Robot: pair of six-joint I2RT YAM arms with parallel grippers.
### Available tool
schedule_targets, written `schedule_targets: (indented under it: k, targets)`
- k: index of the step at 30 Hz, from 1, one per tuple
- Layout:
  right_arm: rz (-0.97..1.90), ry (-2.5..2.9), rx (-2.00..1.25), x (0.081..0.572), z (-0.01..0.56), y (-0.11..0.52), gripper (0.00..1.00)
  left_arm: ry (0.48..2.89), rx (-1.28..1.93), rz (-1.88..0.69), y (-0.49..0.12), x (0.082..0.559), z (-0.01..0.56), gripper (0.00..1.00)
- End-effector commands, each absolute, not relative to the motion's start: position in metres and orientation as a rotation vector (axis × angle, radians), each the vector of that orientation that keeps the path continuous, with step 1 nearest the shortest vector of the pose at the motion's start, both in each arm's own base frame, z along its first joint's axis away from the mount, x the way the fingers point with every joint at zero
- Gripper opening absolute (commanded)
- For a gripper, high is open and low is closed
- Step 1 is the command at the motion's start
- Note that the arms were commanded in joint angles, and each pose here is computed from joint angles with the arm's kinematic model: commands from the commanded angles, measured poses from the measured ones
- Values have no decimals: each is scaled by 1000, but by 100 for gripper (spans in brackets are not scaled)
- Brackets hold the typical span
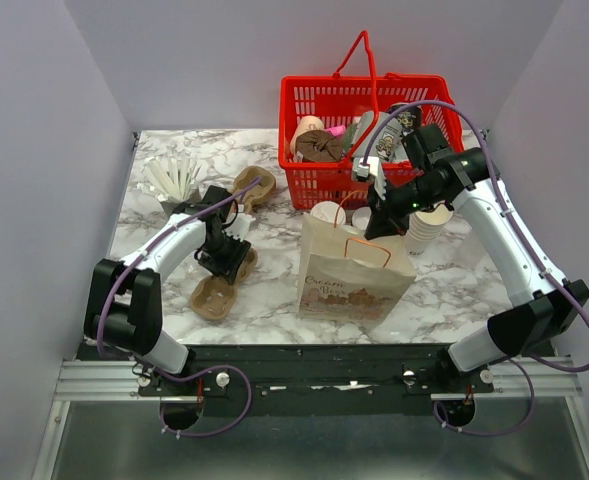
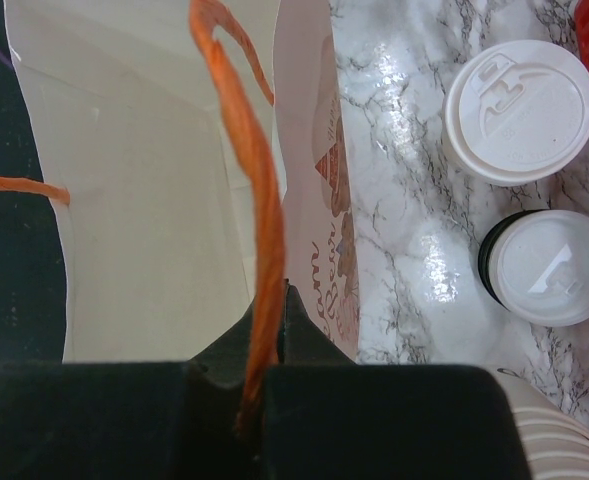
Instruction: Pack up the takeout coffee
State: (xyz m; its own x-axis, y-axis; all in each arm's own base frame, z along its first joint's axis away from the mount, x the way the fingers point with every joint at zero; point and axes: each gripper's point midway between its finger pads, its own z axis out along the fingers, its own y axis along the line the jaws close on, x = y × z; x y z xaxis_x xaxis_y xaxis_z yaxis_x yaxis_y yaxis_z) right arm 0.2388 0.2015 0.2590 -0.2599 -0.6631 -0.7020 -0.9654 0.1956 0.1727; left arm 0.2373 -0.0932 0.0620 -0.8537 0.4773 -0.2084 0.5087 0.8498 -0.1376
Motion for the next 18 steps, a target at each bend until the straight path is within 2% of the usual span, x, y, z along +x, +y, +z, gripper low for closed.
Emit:
schedule_targets:
  k: [1,9,13,18]
  targets:
    - [855,2075,-1518,229,253,197,1,2870,733,-272,-95,240,58,53]
    - [850,2083,-1521,229,250,196,1,2875,737,-236,-93,237,58,50]
    - [852,2082,-1522,229,250,196,0,2877,731,-210,-92,237,60,58]
    - [852,2087,-1523,230,249,196,1,2869,700,-164,-88,241,66,58]
